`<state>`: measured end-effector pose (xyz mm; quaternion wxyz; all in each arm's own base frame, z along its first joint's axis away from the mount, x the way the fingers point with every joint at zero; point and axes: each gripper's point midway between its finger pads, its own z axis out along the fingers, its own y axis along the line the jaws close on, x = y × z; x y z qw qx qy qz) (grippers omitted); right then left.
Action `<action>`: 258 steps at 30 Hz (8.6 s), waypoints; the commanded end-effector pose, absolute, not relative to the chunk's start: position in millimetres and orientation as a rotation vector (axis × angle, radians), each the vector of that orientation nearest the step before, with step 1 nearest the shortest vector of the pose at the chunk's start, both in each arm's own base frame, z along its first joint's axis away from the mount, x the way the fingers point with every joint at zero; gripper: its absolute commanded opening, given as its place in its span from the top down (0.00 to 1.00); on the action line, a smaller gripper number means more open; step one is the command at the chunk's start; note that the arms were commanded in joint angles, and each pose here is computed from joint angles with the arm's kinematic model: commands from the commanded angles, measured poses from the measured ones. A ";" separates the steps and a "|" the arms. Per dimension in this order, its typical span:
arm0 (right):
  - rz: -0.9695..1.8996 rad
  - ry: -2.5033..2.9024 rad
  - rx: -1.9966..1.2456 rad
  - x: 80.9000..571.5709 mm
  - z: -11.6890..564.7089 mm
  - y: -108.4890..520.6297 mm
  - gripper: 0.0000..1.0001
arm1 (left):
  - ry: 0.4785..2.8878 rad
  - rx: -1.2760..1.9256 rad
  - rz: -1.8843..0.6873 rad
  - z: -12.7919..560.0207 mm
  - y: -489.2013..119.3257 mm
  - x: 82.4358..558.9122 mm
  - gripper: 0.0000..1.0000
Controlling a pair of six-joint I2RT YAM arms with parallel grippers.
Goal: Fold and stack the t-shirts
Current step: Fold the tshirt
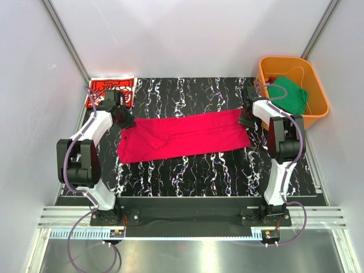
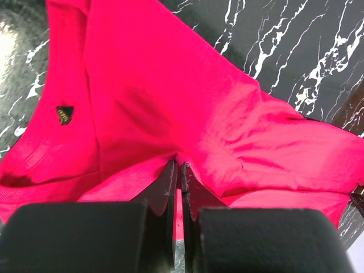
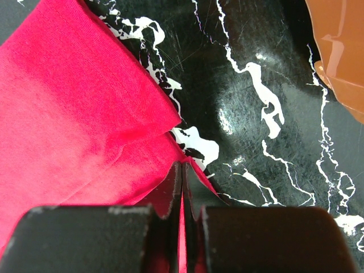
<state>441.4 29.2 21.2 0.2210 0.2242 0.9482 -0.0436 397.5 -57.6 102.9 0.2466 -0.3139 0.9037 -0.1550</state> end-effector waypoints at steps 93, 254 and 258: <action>-0.239 2.433 0.821 447.8 24.7 -0.6 1.00 | 2.466 -0.919 -0.291 90.5 -22.1 417.2 1.00; 1.542 2.594 0.181 362.7 81.0 439.8 1.00 | 2.567 -0.457 -0.434 70.5 -44.4 420.8 0.50; 1.544 2.594 0.178 362.1 81.8 440.3 1.00 | 2.615 -0.450 -0.452 60.7 -47.3 418.4 0.50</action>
